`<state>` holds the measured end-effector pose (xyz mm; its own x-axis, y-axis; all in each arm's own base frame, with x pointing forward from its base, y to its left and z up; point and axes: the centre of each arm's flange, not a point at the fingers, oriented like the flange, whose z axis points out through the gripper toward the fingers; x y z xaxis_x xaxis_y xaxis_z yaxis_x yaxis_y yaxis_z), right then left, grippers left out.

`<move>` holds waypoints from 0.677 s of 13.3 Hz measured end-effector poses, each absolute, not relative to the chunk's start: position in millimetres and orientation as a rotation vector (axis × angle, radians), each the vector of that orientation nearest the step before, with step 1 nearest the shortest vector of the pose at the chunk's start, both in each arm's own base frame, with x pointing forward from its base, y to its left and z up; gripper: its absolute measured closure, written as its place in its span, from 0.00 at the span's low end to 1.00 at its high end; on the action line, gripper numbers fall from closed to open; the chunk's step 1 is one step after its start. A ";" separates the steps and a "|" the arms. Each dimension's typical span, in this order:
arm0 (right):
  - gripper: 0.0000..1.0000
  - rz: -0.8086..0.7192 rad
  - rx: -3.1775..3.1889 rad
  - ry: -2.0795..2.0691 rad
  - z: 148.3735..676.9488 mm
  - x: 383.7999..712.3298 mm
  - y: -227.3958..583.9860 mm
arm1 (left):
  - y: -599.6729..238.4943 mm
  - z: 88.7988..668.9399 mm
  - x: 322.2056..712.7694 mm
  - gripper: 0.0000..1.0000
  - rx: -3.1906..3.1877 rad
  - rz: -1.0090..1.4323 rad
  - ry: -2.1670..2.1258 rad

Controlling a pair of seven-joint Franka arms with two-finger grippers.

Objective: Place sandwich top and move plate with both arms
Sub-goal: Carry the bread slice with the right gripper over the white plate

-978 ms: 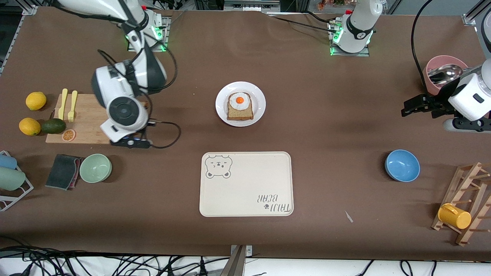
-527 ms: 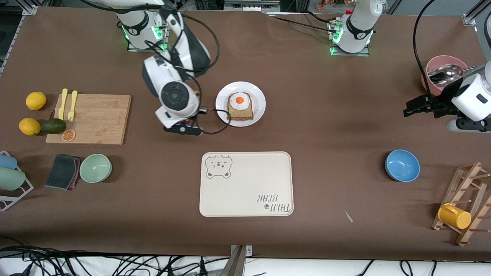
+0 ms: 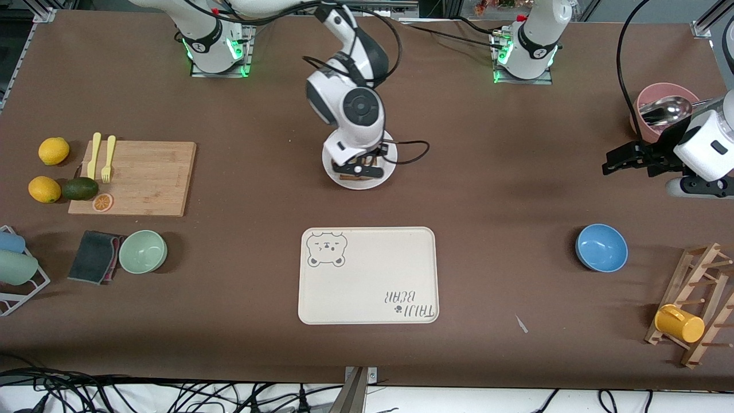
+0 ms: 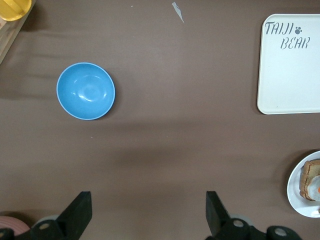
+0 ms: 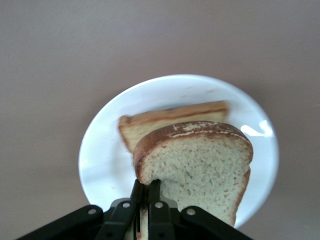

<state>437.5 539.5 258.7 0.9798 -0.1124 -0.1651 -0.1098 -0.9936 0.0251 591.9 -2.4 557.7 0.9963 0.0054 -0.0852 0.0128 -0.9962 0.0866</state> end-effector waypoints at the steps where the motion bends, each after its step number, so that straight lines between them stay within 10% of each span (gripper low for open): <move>1: 0.93 -0.253 3.111 -0.166 249.7 434.5 543.9 | -2.5 557.7 591.9 0.00 3.052 -0.130 0.014; 4: 0.86 -0.237 3.112 -0.186 248.1 443.7 539.8 | -4.7 557.8 591.9 0.00 3.051 -0.130 0.008; 9: 0.35 -0.196 3.138 -0.206 264.5 458.3 539.4 | -7.4 557.9 591.8 0.00 3.051 -0.130 0.000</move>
<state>458.3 539.4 264.5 0.9837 -0.1296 -0.1247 -0.1308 -0.9914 -0.0012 591.8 -7.4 557.9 0.9964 -0.0036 -0.0850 0.0039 -0.9962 0.0875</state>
